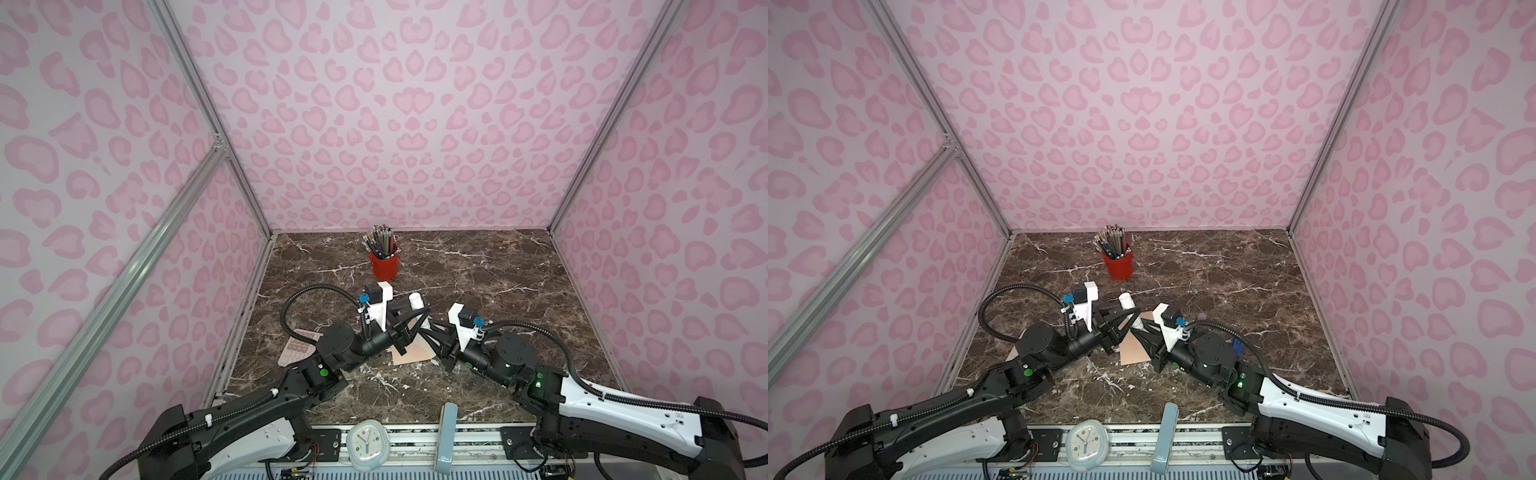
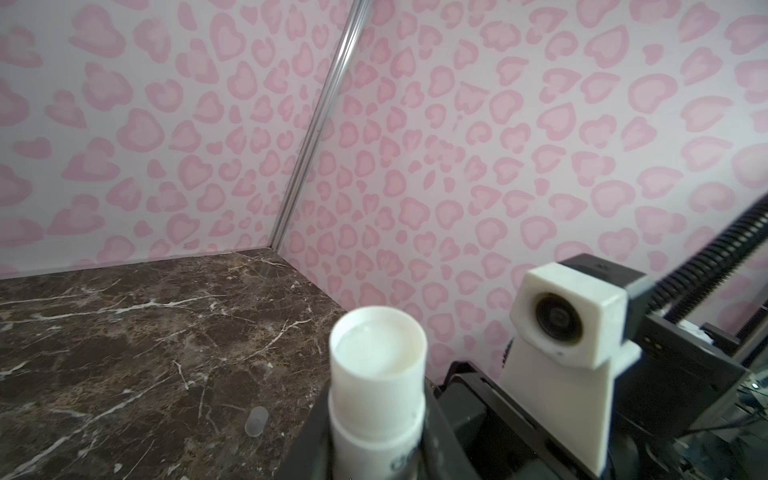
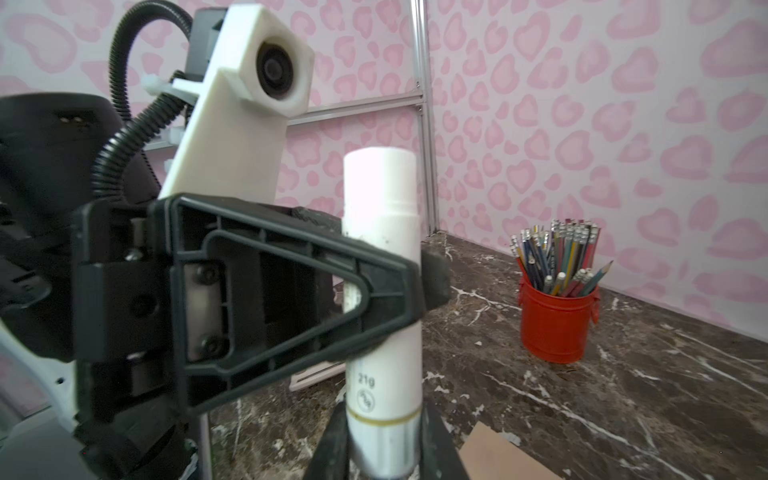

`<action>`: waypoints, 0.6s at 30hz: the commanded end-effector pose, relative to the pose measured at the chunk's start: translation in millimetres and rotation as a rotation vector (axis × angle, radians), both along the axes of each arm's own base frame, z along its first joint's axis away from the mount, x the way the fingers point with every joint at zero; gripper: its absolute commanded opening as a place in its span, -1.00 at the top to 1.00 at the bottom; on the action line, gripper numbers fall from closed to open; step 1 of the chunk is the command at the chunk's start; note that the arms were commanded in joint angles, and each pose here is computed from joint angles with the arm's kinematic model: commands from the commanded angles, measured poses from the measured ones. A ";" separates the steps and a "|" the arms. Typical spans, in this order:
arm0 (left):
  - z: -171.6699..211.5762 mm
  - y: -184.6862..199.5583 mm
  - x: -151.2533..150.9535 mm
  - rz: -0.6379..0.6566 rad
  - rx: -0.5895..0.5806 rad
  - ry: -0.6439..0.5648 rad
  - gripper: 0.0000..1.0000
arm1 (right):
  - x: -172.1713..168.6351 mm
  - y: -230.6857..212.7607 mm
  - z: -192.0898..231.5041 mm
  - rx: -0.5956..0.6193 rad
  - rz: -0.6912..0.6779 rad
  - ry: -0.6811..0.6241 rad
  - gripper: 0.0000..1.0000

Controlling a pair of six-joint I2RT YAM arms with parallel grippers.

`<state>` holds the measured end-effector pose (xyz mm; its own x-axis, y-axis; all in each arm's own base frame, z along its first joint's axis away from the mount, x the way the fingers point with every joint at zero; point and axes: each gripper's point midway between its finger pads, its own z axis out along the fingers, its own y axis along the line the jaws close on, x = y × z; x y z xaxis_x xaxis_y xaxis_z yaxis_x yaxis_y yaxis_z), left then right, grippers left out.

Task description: Place the letter into the envelope and seal it

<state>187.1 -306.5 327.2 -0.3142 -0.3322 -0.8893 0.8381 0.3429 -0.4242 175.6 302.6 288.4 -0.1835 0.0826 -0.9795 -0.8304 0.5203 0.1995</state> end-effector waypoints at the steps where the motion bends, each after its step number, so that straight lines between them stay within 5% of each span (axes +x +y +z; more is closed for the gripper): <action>1: -20.3 -13.0 -41.8 -0.255 0.070 0.004 0.92 | -22.4 4.2 39.7 0.152 0.157 0.023 0.70; 8: -19.7 -8.9 -62.3 -0.347 0.069 -0.039 0.92 | -28.4 2.5 40.0 0.171 0.286 0.118 0.68; 11: -19.7 -6.4 -57.6 -0.314 0.075 -0.036 0.92 | -20.8 -1.1 33.8 0.129 0.243 0.107 0.51; 14: -17.3 2.2 -35.0 -0.166 0.086 -0.016 0.92 | -8.2 -9.4 22.7 0.046 0.142 0.049 0.04; 18: -8.8 28.5 6.1 0.126 0.106 0.005 0.92 | -0.7 -18.7 -0.3 -0.084 0.023 -0.085 -0.29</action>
<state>165.4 -294.9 320.9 -0.3228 -0.2550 -0.9115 0.8652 0.3109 -0.3933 159.4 293.4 296.0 -0.2291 0.0451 -0.9724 -0.8925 0.3890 0.2283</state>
